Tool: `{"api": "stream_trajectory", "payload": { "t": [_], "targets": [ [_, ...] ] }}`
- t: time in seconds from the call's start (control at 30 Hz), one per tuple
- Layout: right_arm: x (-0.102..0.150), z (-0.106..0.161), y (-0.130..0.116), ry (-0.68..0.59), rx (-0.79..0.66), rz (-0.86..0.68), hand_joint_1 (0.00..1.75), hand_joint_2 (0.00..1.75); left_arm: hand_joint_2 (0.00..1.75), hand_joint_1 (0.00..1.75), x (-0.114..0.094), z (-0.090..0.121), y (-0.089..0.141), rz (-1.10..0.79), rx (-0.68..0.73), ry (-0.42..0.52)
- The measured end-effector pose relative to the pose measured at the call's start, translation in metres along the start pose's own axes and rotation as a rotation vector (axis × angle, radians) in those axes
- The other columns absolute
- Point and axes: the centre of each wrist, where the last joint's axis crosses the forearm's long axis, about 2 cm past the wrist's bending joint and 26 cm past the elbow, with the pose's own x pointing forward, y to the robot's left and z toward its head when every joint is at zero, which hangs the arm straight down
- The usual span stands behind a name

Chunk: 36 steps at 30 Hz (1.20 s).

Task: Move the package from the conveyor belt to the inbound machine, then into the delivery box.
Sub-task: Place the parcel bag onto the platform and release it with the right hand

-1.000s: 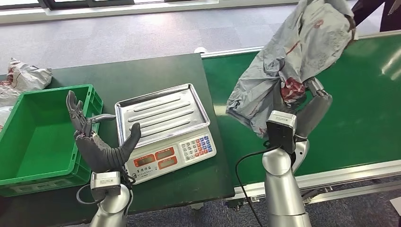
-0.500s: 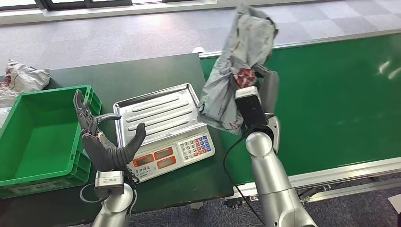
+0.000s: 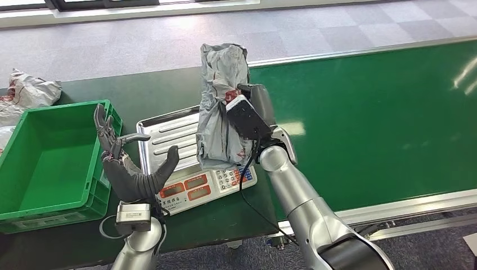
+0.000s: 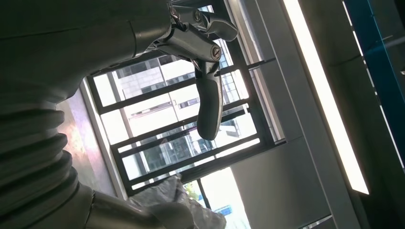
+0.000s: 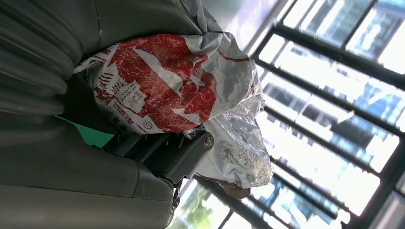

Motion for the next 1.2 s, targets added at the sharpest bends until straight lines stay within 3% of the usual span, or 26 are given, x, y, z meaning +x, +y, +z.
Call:
{"api": "stream_trajectory", "payload": {
  "t": [0.17,0.47,0.5,0.6,0.63,0.8,1.2],
  "targets": [
    [-0.005,0.003,0.012,0.009,0.251,-0.07,1.75,1.75,1.75,0.0,0.0,-0.003,-0.003,0.011,-0.017,-0.01],
    [-0.012,0.01,0.022,0.035,0.359,-0.068,1.75,1.75,1.75,0.0,-0.001,-0.003,-0.003,0.007,-0.032,-0.018],
    [-0.013,0.011,0.022,0.047,0.37,-0.069,1.47,1.75,1.75,0.0,-0.001,-0.002,-0.002,0.008,-0.036,-0.019],
    [-0.018,0.016,0.025,0.113,0.432,-0.061,0.16,0.44,1.75,0.0,-0.002,-0.002,-0.002,0.011,-0.045,-0.02],
    [-0.02,0.018,0.026,0.145,0.459,-0.049,0.0,0.0,1.75,0.0,-0.002,-0.002,-0.002,0.012,-0.047,-0.02],
    [-0.029,0.03,0.031,0.301,0.509,0.098,0.0,0.0,1.75,0.0,-0.003,0.0,-0.002,0.01,-0.054,-0.012],
    [-0.036,0.037,0.016,0.339,0.14,0.4,0.0,0.0,1.75,0.0,-0.013,0.004,0.011,-0.044,-0.025,0.06]
  ]
}}
